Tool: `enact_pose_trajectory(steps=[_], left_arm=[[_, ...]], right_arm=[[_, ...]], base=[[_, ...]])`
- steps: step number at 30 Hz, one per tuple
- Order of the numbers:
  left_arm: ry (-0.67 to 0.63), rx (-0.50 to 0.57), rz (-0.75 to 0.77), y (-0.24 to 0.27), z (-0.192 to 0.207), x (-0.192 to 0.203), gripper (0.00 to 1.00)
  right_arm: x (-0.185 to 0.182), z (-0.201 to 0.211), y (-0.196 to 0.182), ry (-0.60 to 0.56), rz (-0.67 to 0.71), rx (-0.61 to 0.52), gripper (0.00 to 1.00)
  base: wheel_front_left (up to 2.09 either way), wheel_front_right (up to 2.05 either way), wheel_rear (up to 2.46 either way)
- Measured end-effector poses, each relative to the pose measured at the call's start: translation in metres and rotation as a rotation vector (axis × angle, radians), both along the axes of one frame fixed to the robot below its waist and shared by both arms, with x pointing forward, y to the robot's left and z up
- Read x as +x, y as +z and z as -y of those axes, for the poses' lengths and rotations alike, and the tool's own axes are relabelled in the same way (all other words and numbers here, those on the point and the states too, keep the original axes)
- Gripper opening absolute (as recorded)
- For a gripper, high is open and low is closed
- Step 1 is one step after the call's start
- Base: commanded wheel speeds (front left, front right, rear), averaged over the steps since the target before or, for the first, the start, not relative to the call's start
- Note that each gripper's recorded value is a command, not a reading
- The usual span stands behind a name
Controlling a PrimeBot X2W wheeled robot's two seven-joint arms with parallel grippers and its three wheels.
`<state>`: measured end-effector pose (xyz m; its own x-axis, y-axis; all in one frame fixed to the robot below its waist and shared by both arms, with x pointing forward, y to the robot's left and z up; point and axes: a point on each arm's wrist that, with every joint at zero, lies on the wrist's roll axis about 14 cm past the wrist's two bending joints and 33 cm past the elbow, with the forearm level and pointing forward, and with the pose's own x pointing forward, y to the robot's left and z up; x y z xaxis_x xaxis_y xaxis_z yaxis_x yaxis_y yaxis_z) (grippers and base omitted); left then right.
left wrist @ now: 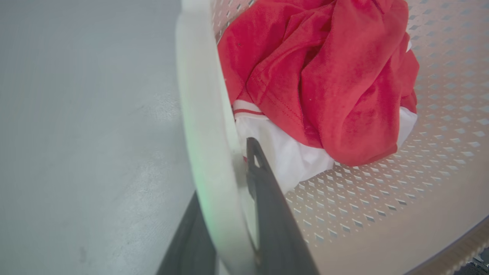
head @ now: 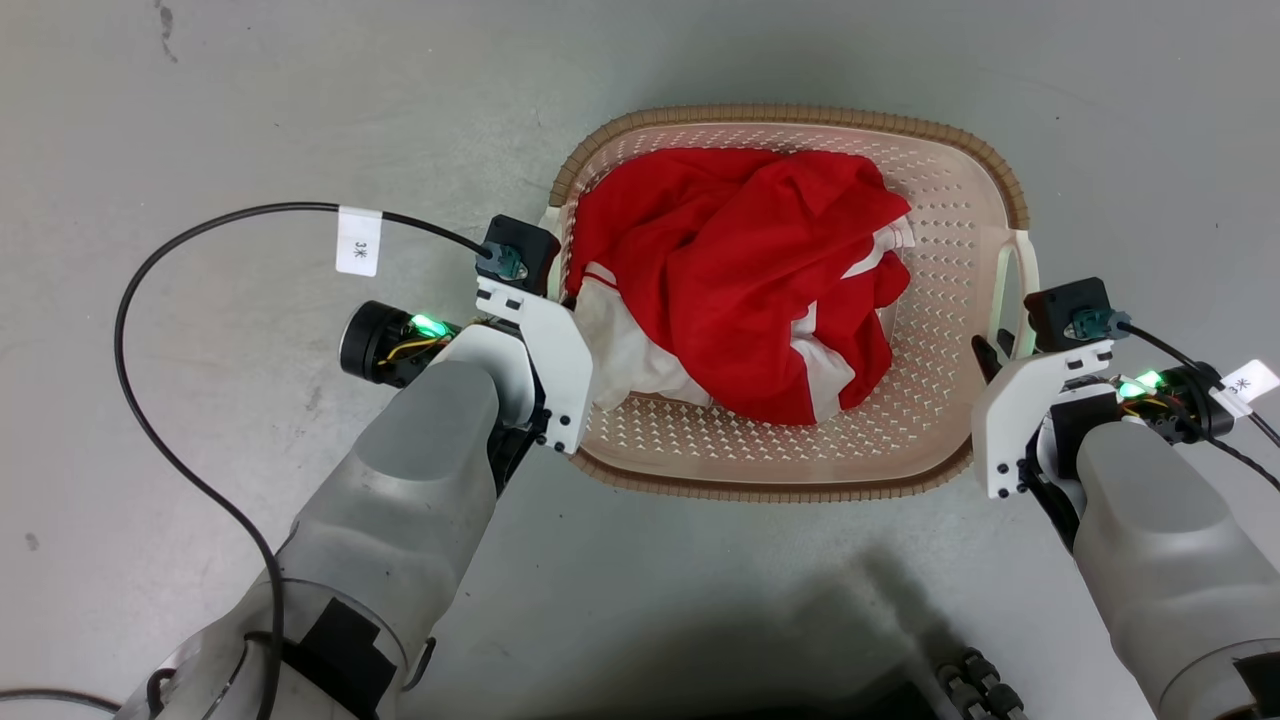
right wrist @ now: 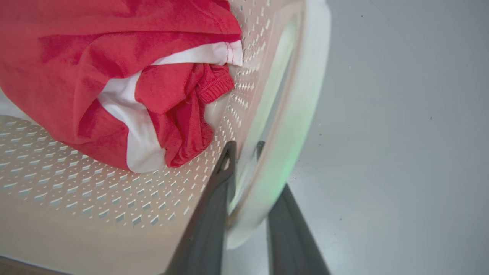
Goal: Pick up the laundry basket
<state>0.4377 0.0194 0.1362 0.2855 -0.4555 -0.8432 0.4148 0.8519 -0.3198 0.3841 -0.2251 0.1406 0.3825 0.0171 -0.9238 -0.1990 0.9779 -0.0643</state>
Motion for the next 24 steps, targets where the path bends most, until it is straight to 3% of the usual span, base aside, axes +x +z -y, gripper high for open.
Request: enact_pose_trajectory(steps=[10,24], left_arm=[[0.006,0.012,0.017,0.010,-0.007,0.004,0.00],[0.047,0.019,0.037,0.063,-0.018,-0.004,0.00]], right_arm=[[0.005,-0.009,0.008,0.008,0.012,0.018,0.00],[0.008,-0.027,0.052,0.064,0.046,0.033,0.00]], base=[[0.00,0.00,0.00],[0.00,0.00,0.00]])
